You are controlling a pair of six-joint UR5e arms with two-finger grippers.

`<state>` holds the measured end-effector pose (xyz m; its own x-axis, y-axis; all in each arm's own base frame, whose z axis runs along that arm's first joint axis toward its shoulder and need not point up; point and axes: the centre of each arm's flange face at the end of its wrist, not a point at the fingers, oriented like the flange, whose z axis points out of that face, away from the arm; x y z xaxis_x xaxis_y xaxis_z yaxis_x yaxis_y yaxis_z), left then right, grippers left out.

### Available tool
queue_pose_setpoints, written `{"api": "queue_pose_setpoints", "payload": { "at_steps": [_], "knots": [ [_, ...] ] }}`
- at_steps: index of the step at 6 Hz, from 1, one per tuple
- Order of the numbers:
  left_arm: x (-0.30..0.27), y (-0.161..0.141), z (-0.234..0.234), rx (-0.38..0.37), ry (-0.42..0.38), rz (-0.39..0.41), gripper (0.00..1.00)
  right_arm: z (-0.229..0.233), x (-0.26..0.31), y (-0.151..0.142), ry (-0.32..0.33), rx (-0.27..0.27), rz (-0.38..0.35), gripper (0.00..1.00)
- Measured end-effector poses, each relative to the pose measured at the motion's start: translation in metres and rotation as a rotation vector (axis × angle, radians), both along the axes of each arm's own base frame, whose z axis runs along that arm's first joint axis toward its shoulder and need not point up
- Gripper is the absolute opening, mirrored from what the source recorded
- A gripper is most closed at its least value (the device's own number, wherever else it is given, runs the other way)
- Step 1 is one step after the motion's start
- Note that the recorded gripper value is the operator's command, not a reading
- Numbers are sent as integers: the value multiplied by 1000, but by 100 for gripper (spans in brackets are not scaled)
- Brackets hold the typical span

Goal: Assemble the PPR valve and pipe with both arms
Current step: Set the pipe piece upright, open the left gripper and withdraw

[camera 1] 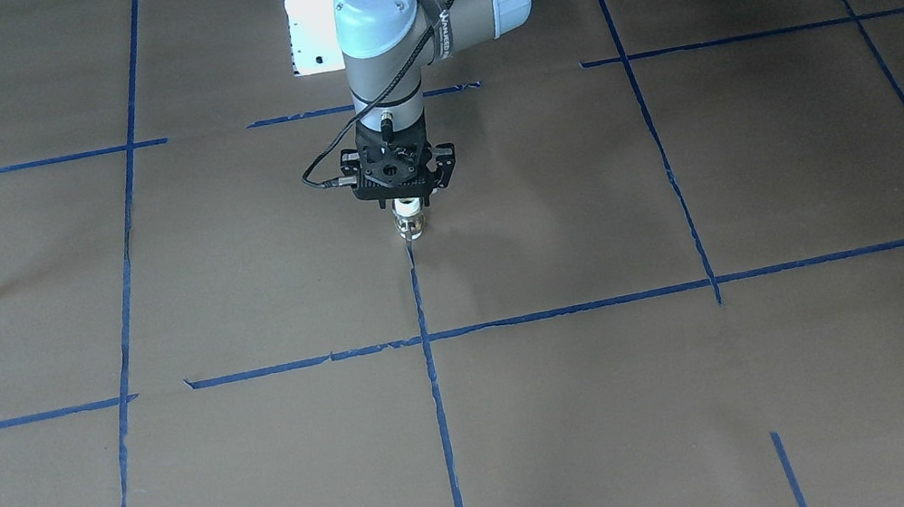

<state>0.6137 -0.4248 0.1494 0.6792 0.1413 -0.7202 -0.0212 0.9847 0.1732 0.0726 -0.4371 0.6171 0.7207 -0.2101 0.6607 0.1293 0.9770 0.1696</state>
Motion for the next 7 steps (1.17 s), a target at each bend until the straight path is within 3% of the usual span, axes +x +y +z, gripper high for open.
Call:
{"api": "queue_pose_setpoints", "payload": {
  "at_steps": [2,4,5,7],
  "knots": [
    [-16,-6,-8,13,17,-9,100,0,0,0,0,0,-1,100],
    [-87,-24,-13,21,31,-4,100,-1,-1,-1,0,2,-3,100],
    [-141,-40,18,48,9,23,100,-2,-6,-2,-3,5,-12,100],
    [-270,-98,138,110,-91,136,100,-9,-30,-14,-18,20,-65,100]
  ]
}}
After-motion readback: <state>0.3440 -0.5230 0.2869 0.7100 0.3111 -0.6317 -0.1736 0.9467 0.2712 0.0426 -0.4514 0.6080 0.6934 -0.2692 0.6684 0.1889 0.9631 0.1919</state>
